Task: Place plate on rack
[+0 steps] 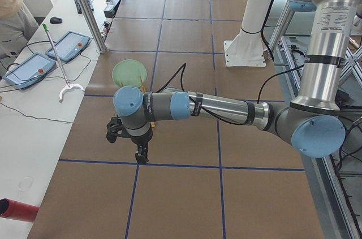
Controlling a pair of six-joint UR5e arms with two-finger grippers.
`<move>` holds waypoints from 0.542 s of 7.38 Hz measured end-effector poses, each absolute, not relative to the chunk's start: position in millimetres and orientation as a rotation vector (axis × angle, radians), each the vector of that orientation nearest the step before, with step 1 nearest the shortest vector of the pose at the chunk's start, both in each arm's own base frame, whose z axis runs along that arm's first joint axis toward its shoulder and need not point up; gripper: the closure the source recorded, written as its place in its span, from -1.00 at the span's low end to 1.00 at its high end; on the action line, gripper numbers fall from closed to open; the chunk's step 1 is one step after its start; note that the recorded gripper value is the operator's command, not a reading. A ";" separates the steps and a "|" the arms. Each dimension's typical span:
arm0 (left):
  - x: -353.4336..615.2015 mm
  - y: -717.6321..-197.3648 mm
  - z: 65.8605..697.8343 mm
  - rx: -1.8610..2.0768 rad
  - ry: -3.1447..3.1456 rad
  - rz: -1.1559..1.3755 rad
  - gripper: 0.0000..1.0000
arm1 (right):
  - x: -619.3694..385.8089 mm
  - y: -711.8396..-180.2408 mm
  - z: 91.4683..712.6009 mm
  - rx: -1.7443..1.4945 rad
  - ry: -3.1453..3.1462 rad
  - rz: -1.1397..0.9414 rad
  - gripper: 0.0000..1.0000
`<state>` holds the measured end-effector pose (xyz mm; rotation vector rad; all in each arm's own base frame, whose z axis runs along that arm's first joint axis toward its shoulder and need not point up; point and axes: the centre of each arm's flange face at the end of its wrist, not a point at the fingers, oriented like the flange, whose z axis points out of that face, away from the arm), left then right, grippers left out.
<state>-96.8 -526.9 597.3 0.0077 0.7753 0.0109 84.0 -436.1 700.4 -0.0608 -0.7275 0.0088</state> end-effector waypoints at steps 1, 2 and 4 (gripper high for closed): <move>-96.8 -528.6 596.3 0.018 0.775 0.016 -1.00 | 84.0 -436.1 700.4 -0.061 -0.727 0.009 -1.00; -96.8 -530.3 595.9 0.029 0.776 0.021 -1.00 | 84.0 -436.1 700.4 -0.061 -0.728 0.009 -1.00; -97.1 -535.0 606.6 0.062 0.774 0.035 -1.00 | 84.0 -436.1 700.3 -0.060 -0.727 0.009 -1.00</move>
